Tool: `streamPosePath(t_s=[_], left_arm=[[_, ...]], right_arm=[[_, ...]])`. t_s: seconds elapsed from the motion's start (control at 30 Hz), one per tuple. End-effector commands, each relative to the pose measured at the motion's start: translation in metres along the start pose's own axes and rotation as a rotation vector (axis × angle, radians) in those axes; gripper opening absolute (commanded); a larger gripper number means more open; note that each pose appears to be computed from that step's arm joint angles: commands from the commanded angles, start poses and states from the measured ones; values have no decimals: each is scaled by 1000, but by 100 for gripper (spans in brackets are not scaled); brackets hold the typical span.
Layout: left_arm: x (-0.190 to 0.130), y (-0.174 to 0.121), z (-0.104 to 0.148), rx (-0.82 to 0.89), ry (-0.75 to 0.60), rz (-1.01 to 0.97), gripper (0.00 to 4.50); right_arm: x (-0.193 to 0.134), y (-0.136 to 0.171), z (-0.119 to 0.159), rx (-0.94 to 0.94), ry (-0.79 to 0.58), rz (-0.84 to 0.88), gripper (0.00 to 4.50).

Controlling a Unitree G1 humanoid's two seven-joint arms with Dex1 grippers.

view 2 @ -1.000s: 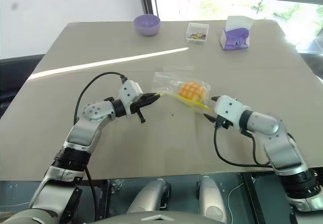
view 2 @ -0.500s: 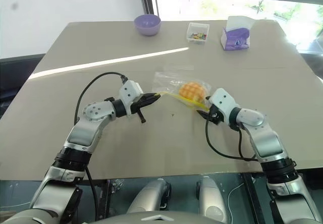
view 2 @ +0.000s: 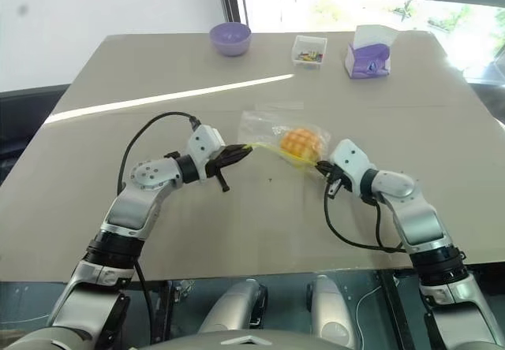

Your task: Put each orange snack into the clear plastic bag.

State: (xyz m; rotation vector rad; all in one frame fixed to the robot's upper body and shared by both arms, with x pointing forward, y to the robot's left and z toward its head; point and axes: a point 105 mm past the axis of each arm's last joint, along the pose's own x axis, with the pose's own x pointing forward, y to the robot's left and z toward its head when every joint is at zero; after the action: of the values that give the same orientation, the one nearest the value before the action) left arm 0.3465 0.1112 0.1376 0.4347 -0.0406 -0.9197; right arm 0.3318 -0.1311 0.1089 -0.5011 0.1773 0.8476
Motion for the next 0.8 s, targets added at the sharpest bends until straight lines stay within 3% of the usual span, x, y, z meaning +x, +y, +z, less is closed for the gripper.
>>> streamPosePath(t_s=[0.03,0.3,0.57,0.7,0.8], left_arm=[[-2,11,28,15,-91,45,0],[2,36,84,-103,-278,92,0],[52,88,124,-65,-315,199,0],[59,94,137,-3,-353,195,0],[59,81,126,47,-349,154,0]], right_arm=[[-18,-31,26,-113,-36,-95,2],[-51,-76,73,-275,-80,-236,2],[-53,-169,99,-523,-41,-595,2],[-59,-181,113,-597,-73,-644,2],[-62,-171,103,-589,-82,-615,2]])
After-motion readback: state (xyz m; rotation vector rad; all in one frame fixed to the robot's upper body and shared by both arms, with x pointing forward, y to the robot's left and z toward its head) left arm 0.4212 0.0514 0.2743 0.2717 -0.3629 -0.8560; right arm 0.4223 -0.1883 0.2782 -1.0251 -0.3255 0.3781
